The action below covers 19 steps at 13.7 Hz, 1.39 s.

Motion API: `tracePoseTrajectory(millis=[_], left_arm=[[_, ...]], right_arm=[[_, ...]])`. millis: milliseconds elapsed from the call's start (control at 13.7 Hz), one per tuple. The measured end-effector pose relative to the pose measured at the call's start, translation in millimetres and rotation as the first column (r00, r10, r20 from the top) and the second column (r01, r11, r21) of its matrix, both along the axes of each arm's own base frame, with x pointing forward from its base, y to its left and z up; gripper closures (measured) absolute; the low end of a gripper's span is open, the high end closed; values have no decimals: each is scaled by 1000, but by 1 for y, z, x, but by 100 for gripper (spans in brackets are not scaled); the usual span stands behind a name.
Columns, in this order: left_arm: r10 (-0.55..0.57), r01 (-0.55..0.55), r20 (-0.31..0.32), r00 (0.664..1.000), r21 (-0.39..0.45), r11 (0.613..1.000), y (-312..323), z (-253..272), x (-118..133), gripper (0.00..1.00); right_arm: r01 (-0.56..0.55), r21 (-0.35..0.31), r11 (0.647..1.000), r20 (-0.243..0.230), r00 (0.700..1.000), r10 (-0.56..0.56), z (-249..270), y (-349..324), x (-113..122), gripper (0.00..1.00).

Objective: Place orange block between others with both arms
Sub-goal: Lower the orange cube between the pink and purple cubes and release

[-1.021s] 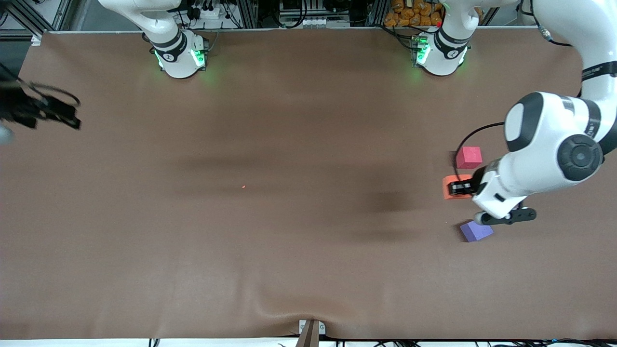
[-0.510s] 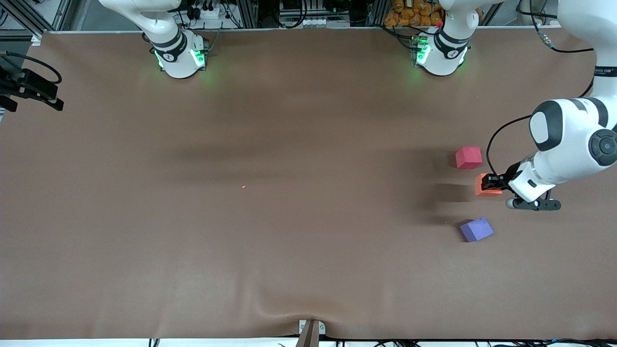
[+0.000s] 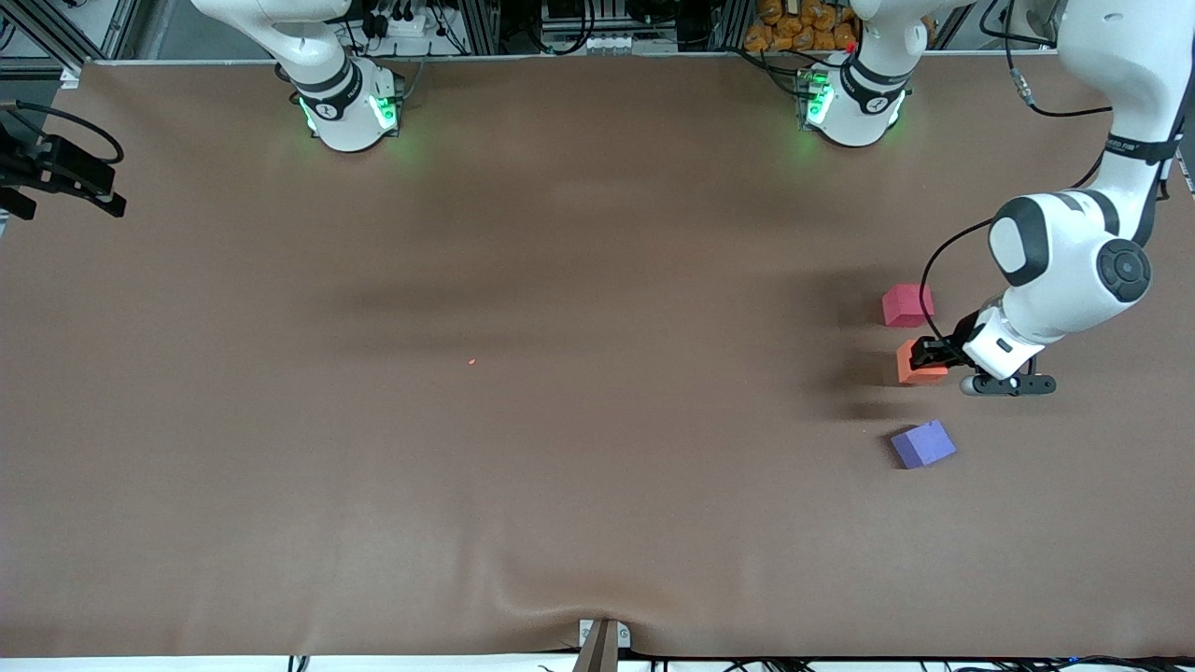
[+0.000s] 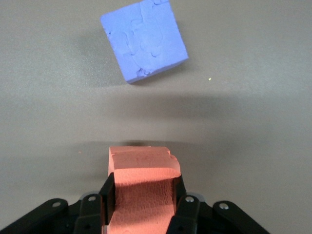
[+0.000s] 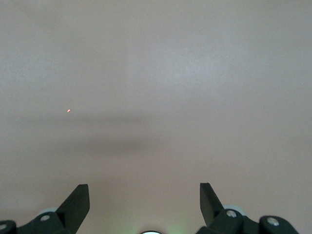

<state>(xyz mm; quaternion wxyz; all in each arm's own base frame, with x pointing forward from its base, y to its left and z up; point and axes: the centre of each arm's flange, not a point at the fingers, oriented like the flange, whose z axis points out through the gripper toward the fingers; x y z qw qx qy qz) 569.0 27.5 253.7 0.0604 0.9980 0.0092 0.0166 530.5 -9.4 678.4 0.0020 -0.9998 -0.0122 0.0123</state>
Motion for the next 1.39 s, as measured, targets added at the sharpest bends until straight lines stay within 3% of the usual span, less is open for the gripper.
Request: tracePoseTrajectory(millis=[729,802,1094,1385], left_arm=[[14,-14,27,1000,-3,1000,2,-30,3,52],[13,-13,26,1000,-3,1000,2,-31,4,45],[11,-10,35,999,-6,1000,-1,-33,8,3],[2,-2,62,998,-4,1000,-2,5,24,0]], right_arm=[[0,0,1000,-1,1000,0,-1,0,0,0],[0,0,1000,-3,1000,0,-2,0,0,0],[-10,0,1000,14,1000,10,-3,5,3,0],[-14,0,1000,20,1000,14,-3,8,4,0]])
